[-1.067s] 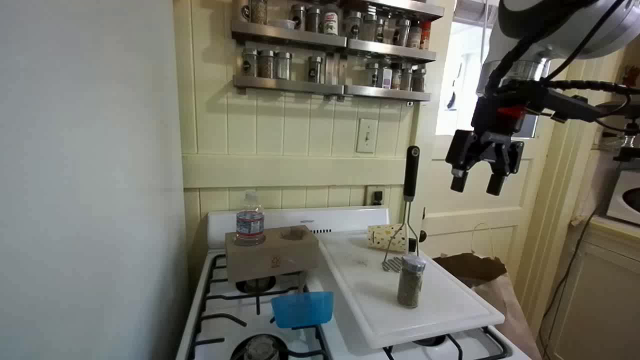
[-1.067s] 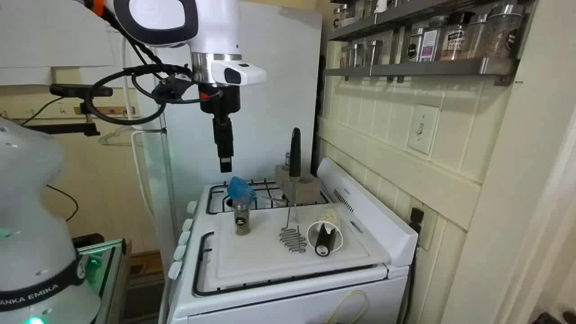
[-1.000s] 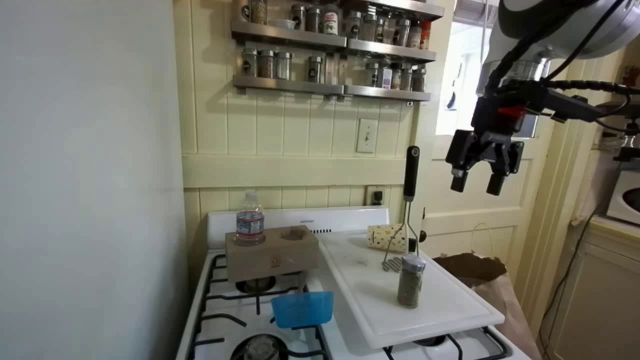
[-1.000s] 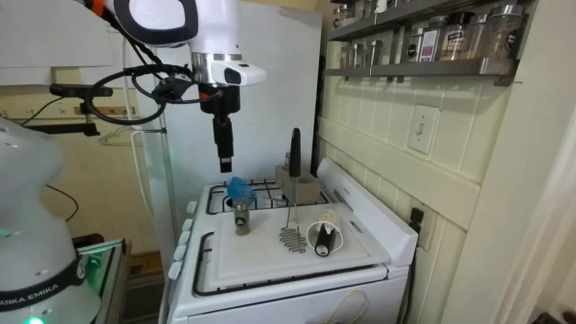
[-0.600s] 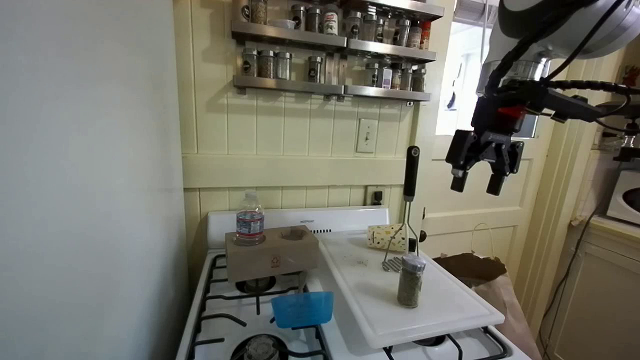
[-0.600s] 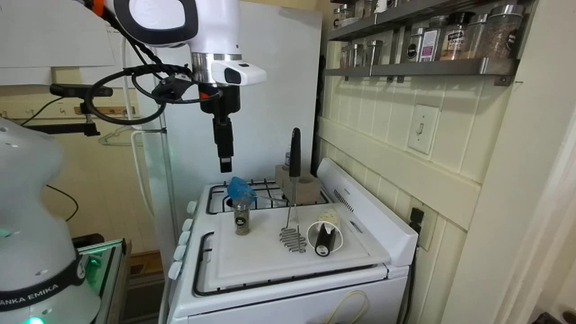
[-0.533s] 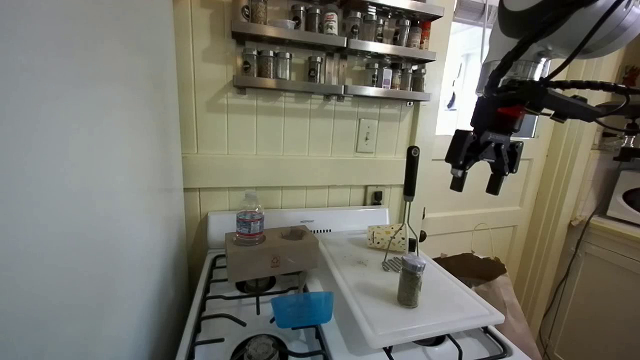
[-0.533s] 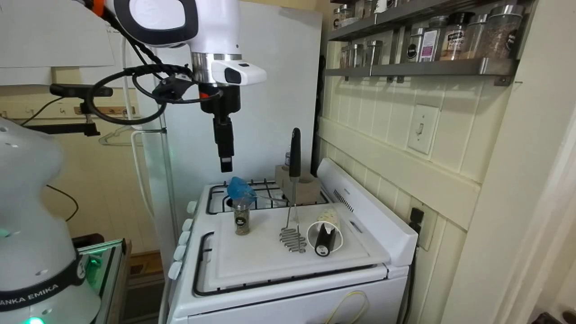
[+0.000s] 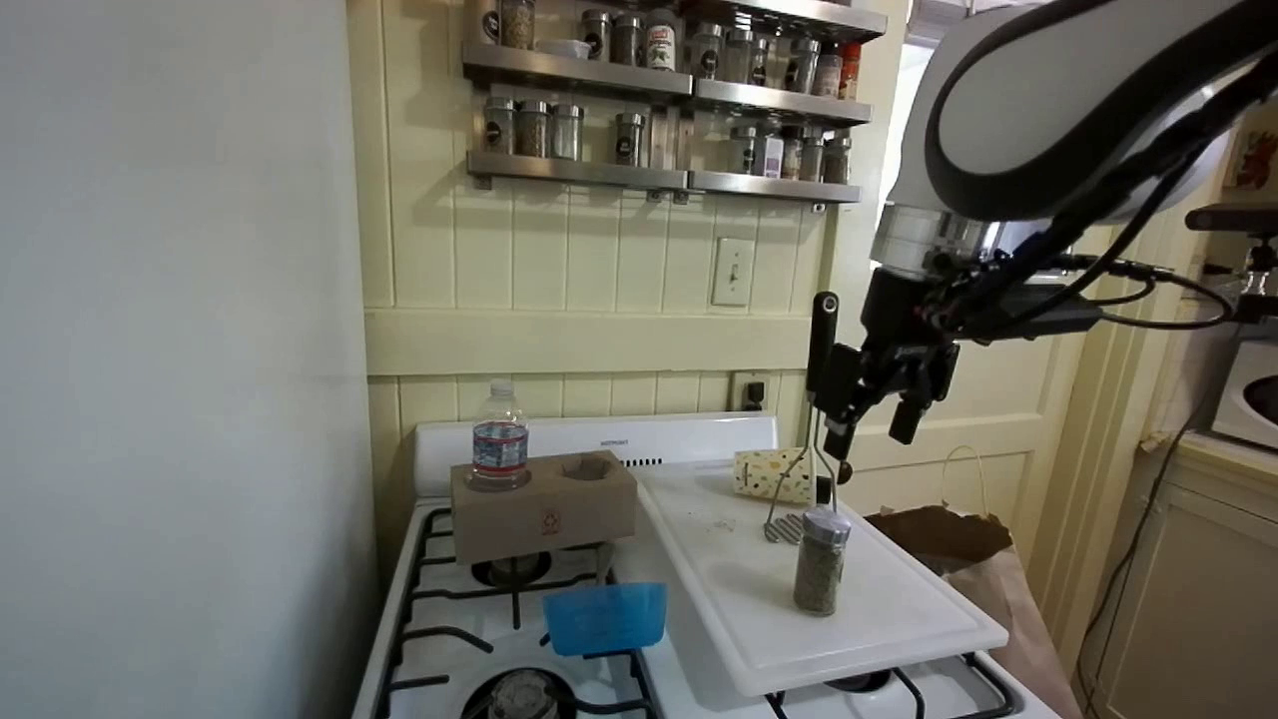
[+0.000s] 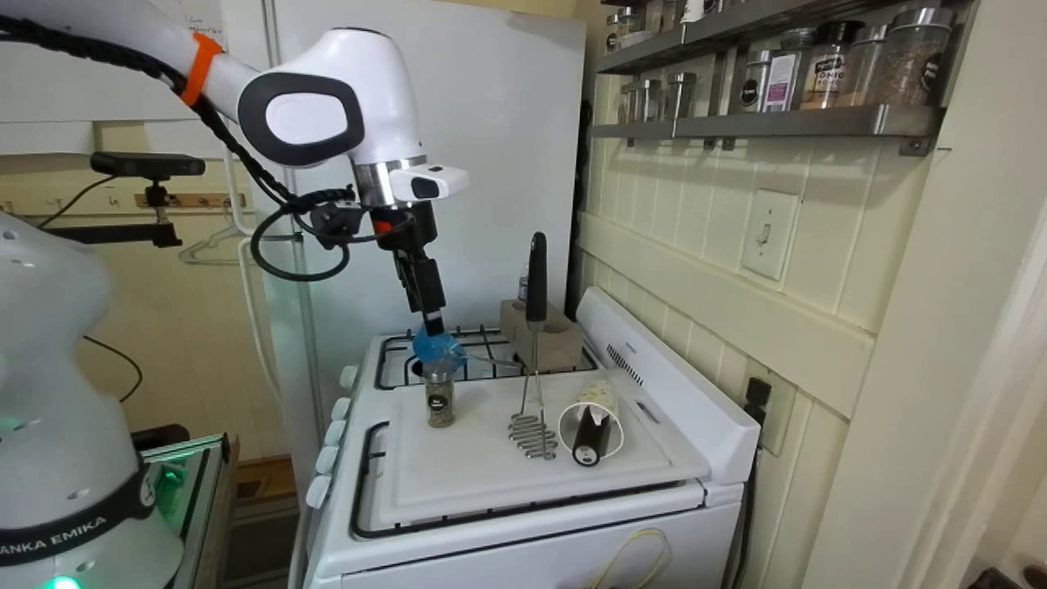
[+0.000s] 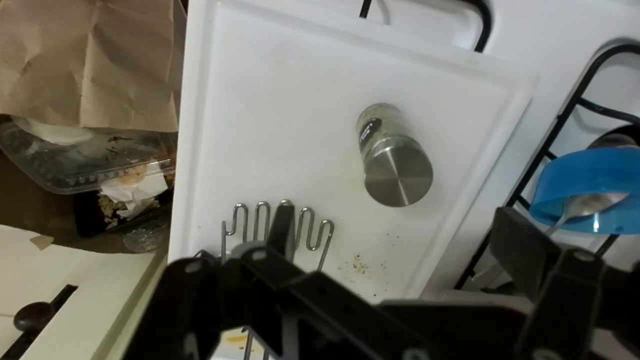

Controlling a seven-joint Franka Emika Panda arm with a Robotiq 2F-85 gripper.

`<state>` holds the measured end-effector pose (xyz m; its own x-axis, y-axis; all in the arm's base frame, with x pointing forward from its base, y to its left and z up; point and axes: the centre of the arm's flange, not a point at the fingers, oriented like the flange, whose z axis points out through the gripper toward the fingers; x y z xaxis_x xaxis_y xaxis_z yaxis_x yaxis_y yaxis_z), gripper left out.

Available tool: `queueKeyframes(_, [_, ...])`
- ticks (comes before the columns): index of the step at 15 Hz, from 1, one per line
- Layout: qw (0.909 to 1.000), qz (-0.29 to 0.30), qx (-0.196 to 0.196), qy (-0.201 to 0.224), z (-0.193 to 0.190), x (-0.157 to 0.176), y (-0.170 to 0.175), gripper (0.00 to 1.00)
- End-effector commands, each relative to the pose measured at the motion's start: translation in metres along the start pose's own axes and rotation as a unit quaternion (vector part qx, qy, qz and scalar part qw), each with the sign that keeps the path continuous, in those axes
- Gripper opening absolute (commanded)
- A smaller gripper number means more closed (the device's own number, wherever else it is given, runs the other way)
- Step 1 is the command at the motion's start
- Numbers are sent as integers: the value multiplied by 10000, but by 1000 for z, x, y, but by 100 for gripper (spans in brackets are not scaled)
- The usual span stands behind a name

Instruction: Move the spice bottle from the lid, then to the left side of the sink

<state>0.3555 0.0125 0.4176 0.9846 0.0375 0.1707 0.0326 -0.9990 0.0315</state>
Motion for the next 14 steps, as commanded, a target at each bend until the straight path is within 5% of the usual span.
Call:
queueKeyframes(1, [10000, -17, -2, -57, 7, -1, -2, 100])
queueKeyframes(3, [9999, -25, 2, -117, 11, -1, -3, 100])
queueKeyframes(9, [9978, 119, 66, 653, 61, 9, -29, 100])
queueKeyframes(14, [9998, 195, 61, 49, 96, 8, -45, 100])
